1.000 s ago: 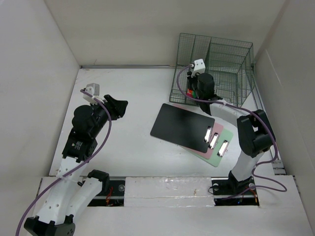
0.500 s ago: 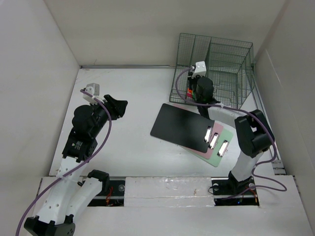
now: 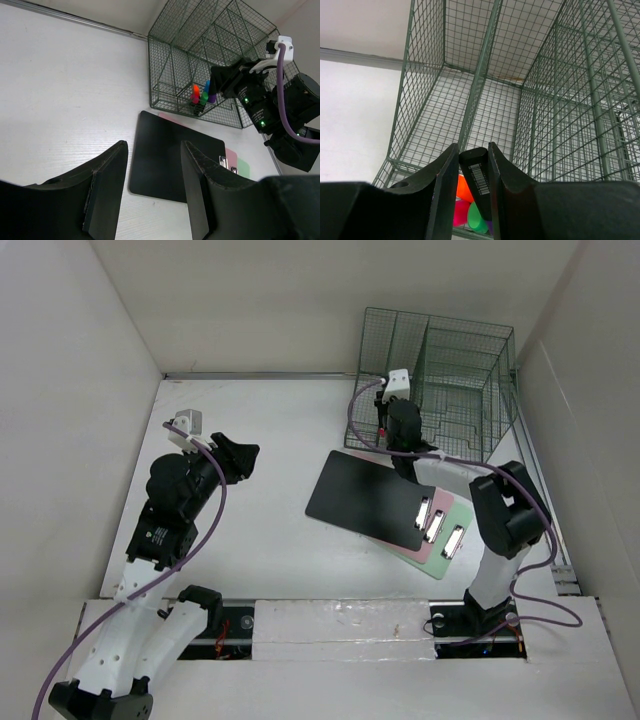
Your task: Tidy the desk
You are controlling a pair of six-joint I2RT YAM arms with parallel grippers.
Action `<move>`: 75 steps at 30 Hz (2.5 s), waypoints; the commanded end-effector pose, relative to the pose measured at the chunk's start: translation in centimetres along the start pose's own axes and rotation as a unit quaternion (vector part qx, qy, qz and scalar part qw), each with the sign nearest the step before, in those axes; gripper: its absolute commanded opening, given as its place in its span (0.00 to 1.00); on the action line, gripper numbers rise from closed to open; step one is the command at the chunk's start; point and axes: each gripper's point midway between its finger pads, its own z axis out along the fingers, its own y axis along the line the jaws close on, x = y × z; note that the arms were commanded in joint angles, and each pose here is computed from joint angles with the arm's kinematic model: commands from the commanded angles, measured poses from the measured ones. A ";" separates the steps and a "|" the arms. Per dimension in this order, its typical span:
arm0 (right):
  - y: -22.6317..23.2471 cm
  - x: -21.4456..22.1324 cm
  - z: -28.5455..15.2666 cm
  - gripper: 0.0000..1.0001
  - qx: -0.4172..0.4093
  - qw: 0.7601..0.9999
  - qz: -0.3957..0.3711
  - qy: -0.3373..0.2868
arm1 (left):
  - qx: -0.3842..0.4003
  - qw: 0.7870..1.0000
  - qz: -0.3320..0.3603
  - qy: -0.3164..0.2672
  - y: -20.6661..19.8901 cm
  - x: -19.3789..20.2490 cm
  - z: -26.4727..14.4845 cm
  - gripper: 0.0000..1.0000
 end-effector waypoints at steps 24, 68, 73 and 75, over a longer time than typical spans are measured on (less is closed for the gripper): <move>-1.1 0.9 -2.3 0.32 0.063 0.992 0.055 0.090 | 0.024 1.000 0.006 -0.016 -1.1 -0.9 -0.1 0.43; -2.8 -6.2 -19.2 0.00 -0.047 0.941 0.333 0.023 | 0.119 0.980 0.039 0.152 -9.1 6.4 7.1 0.43; -5.1 -6.0 -20.7 0.11 -0.015 0.937 0.347 0.020 | 0.126 0.974 0.038 0.182 -14.1 9.7 10.2 0.44; -5.5 -5.9 -21.4 0.21 -0.016 0.938 0.345 0.022 | 0.128 0.975 0.048 0.176 -16.6 11.0 11.1 0.45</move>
